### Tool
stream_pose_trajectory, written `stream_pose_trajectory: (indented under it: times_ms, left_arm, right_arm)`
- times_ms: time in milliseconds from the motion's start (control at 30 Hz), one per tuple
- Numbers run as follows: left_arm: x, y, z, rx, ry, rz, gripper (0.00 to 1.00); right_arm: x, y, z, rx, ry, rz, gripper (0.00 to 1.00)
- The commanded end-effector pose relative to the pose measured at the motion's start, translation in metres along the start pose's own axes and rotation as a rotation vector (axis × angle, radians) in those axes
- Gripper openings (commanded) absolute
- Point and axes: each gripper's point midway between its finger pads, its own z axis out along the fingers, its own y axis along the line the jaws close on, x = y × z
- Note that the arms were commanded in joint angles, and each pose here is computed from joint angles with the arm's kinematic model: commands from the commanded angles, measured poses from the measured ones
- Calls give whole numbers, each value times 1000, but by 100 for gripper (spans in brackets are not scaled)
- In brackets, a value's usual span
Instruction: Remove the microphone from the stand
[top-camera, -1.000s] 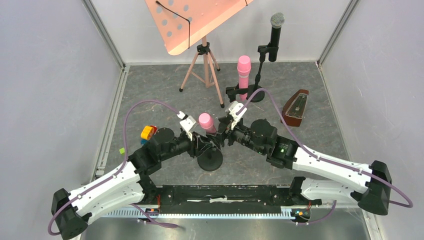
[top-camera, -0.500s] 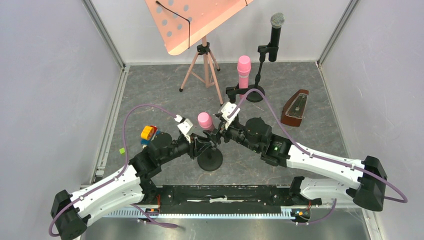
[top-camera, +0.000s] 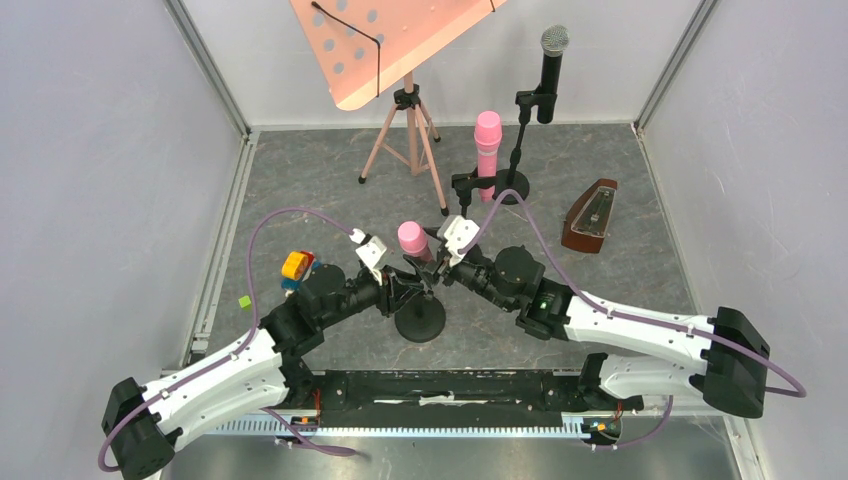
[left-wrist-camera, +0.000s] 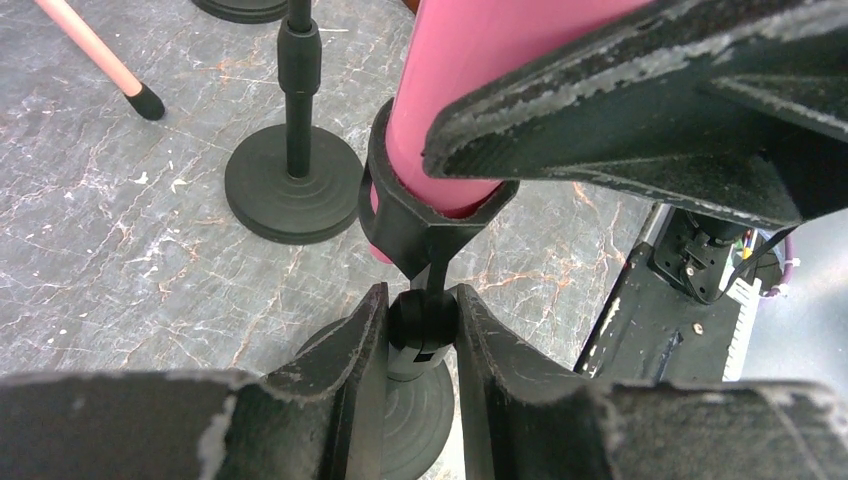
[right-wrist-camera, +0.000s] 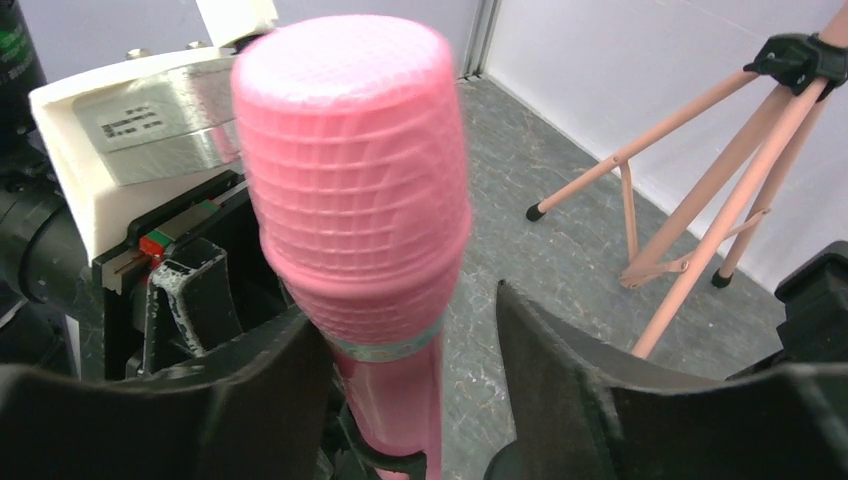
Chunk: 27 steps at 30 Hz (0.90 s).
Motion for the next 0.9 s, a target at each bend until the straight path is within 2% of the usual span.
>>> stream_pose_trajectory:
  times_ms: [0,67,167,233,300,467,567,733,800,867]
  left_arm:
    - [13,0,-1,0,44,-14,13]
    - [13,0,-1,-1,41,-14,15]
    - [9,0,-1,-5,27,-17,25]
    - [4,-1,-1,-5,14,-19,31]
    - [-3,-2,-1,-4,-11,-19,44]
    - [-12,-1,-1,-8,-42,-12,50]
    - [-9,4,1,-34,-36,-24,46]
    - [-5,9,1,-62,-53,-51,22]
    - [-3,10,-1,-65,-44,-51,14]
    - [2,8,-1,-54,-27,-45,6]
  right_arm:
    - [-22,-4,4,26,-86,-21,58]
    - [-23,0,4,6,-96,-21,50]
    - [-21,8,5,-21,-92,-21,40]
    - [-18,11,4,-28,-83,-15,38]
    - [-15,15,3,-38,-76,-8,37]
    - [-10,27,1,-65,-67,-11,36]
    - [-10,26,0,-49,-71,-2,35]
    - [-15,30,-3,-56,-94,14,34]
    - [-14,32,-2,-65,-94,6,39]
    - [-14,29,0,-49,-90,-2,48]
